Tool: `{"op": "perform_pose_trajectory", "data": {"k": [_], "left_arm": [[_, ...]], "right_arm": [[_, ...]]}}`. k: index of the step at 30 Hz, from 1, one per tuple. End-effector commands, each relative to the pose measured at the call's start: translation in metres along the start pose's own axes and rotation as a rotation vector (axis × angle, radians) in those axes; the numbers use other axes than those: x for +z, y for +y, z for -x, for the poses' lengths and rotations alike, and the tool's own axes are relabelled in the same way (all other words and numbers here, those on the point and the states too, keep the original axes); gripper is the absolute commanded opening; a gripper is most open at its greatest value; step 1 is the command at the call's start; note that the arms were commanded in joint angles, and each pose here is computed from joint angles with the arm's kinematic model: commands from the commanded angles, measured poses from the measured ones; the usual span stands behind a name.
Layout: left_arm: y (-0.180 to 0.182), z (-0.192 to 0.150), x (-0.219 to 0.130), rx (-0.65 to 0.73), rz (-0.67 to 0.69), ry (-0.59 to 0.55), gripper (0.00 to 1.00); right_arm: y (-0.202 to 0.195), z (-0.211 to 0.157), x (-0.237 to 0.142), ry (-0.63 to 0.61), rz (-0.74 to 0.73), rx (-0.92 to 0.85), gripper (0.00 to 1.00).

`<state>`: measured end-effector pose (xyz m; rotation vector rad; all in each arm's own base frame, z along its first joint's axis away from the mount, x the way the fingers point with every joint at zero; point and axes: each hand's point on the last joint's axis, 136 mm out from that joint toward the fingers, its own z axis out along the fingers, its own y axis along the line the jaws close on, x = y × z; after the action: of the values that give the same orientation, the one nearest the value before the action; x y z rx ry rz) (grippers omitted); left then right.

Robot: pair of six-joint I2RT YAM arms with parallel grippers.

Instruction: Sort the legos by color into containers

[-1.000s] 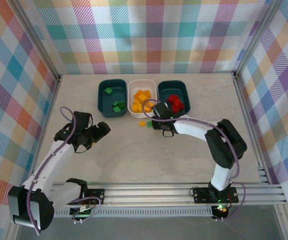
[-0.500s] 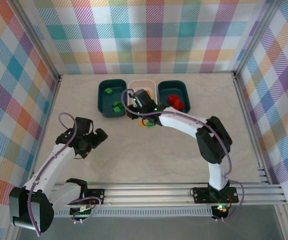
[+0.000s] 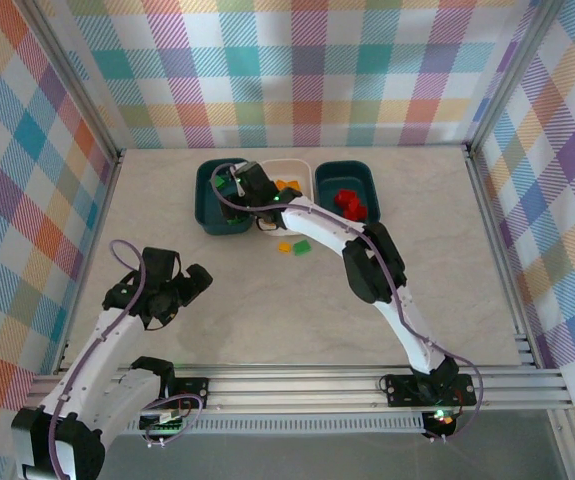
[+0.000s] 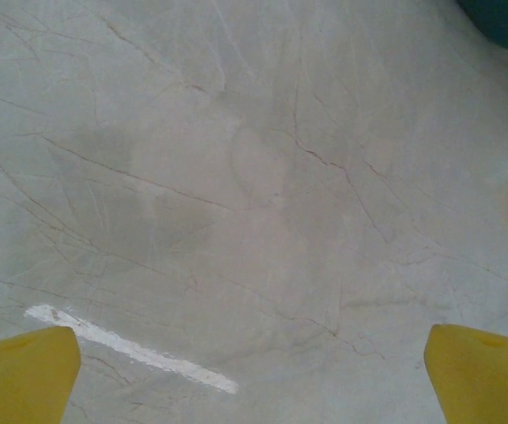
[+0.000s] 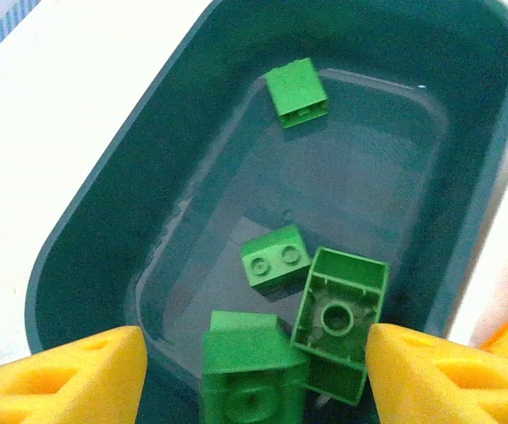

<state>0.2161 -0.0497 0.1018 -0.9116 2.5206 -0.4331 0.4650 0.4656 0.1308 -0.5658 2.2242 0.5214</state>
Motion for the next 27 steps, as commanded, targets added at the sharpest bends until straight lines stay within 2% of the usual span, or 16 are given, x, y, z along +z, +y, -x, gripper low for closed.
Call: {"op": "perform_pose_trajectory", "data": {"k": [1,2,6,10,13,18,27], "left_arm": [[-0.004,0.001,0.001,-0.005,-0.031,0.001,1.0],[-0.006,0.002,0.002,-0.008,-0.036,0.002,1.0],[-0.012,0.001,0.007,-0.017,-0.065,0.019,1.0],[-0.014,-0.004,0.019,-0.013,-0.076,0.053,1.0],[-0.021,-0.008,0.029,-0.022,-0.112,0.082,1.0],[-0.043,-0.01,0.037,-0.007,-0.182,0.129,1.0],[-0.043,-0.014,0.031,0.014,-0.172,0.134,1.0]], "right_arm": [[-0.001,0.026,-0.039,-0.043,-0.054,-0.012,0.68],[-0.001,0.031,-0.05,-0.071,-0.054,-0.009,0.68],[-0.024,0.0,-0.09,-0.086,-0.129,-0.002,0.7],[-0.057,-0.068,-0.113,0.024,-0.217,-0.025,0.72],[-0.072,-0.11,-0.122,0.115,-0.231,-0.058,0.72],[-0.083,-0.144,-0.119,0.23,-0.212,-0.072,0.74],[-0.107,-0.157,-0.089,0.302,-0.228,-0.05,0.73]]}}
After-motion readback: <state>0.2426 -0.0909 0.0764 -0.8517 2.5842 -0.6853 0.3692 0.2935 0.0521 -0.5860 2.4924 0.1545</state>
